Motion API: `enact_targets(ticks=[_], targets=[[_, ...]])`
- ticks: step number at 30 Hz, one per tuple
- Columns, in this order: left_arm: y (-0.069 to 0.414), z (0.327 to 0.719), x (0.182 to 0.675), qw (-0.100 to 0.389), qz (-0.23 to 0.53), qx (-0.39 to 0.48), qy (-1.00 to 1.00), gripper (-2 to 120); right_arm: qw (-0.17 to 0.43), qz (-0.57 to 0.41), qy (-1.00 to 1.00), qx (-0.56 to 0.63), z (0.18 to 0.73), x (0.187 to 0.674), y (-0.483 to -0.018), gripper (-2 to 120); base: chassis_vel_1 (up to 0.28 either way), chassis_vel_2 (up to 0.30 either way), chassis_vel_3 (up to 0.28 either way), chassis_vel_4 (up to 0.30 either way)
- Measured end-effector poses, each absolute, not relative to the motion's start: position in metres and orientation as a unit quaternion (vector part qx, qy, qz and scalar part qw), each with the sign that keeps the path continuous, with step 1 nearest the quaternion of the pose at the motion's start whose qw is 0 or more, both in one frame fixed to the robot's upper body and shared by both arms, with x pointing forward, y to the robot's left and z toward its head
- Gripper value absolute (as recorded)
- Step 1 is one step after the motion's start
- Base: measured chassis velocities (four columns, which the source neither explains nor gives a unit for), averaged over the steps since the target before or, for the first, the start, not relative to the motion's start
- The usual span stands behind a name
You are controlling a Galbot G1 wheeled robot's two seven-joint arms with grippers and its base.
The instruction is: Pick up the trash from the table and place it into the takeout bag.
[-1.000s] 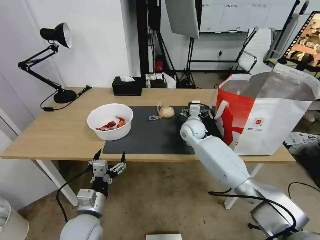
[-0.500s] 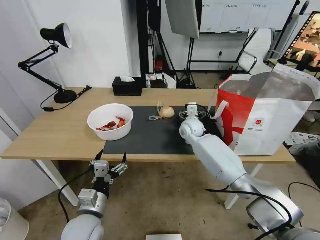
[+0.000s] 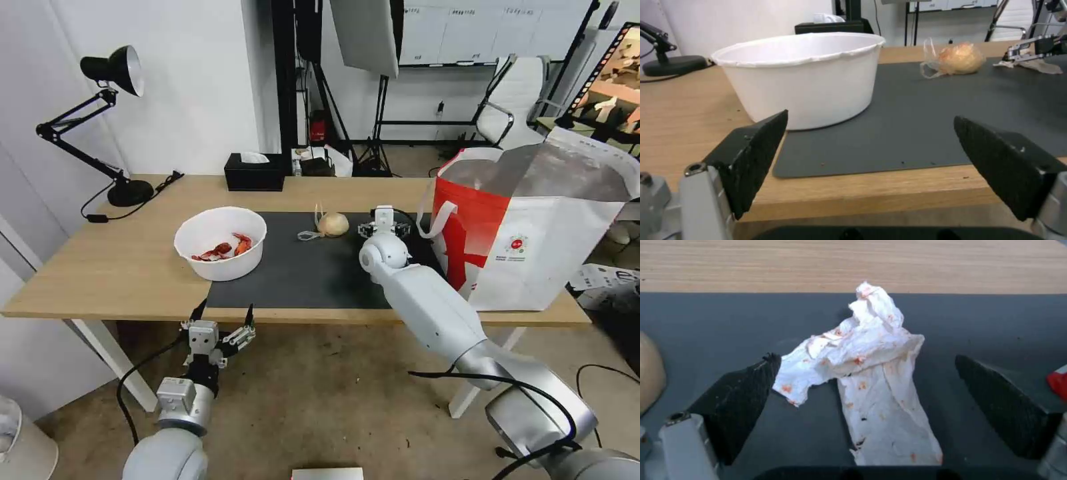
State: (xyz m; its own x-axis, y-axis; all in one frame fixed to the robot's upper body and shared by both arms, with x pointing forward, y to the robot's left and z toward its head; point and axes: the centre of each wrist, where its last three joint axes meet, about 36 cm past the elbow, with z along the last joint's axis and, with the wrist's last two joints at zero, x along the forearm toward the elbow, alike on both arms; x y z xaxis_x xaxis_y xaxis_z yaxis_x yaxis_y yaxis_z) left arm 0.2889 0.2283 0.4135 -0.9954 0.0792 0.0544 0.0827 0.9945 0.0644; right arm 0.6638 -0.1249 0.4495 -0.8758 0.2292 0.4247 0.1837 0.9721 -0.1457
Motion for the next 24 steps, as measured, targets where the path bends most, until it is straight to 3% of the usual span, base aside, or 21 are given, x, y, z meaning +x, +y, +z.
enact_targets(ticks=[4,18,20,24], targets=[[0.2295,0.4137,0.2909,0.025,-0.033,-0.042,-0.998,100,0.229,0.044,-0.966,-0.107,0.4484,0.6663,-0.1260,95,0.000,0.000,0.000,0.000],[0.2291,0.4166,0.2912,0.022,-0.027,-0.045,-0.998,100,0.233,0.032,-0.967,-0.097,0.4447,0.6628,-0.1189,47,0.000,0.000,0.000,0.000],[0.2289,0.4167,0.2908,0.022,-0.027,-0.045,-0.998,100,0.232,0.029,-0.968,-0.095,0.4443,0.6616,-0.1182,35,0.000,0.000,0.000,0.000],[0.2285,0.4166,0.2905,0.022,-0.026,-0.046,-0.998,100,0.230,0.027,-0.968,-0.093,0.4441,0.6610,-0.1181,26,0.000,0.000,0.000,0.000]])
